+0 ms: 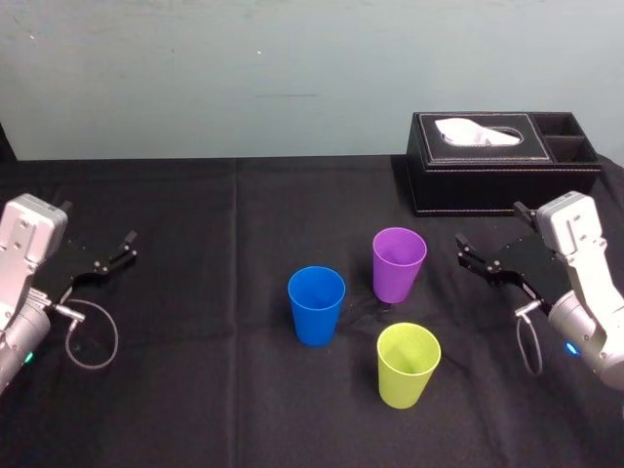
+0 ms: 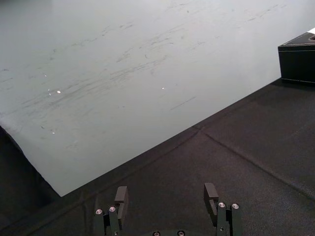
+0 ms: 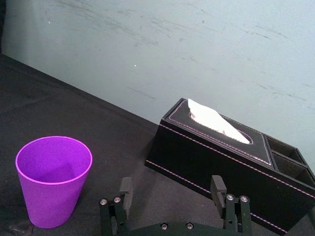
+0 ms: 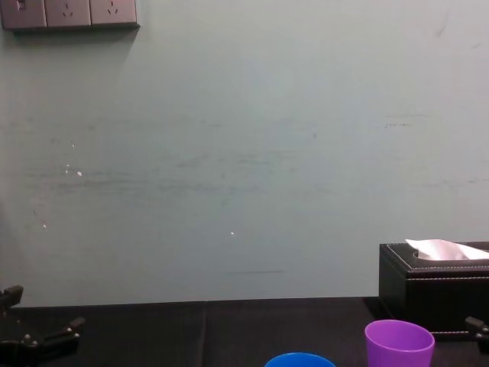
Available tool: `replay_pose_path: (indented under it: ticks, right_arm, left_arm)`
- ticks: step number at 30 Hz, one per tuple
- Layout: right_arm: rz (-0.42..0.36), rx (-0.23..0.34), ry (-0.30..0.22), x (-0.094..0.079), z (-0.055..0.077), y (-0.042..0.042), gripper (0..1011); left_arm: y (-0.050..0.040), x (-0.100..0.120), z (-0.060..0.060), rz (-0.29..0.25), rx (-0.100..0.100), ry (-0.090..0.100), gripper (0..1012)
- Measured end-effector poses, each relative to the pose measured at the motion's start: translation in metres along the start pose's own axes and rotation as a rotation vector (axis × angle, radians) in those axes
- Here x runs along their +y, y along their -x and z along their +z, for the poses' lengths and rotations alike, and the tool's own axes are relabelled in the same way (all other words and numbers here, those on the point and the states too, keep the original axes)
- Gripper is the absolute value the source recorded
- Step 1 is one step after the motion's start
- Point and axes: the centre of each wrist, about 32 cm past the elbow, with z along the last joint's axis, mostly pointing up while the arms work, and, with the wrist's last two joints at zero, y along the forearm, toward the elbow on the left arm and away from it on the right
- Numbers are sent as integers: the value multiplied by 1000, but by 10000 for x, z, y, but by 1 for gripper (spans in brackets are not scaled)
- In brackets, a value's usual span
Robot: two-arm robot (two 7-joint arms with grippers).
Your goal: Stack the three plastic cups sequentially using one hand.
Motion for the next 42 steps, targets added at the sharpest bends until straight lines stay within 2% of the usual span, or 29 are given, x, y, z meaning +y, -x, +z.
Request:
replay_pose_path:
  ticks: [42]
  right_arm:
    - [0, 0, 0, 0, 0, 0, 1004]
  left_arm:
    - [0, 0, 0, 0, 0, 0, 1010]
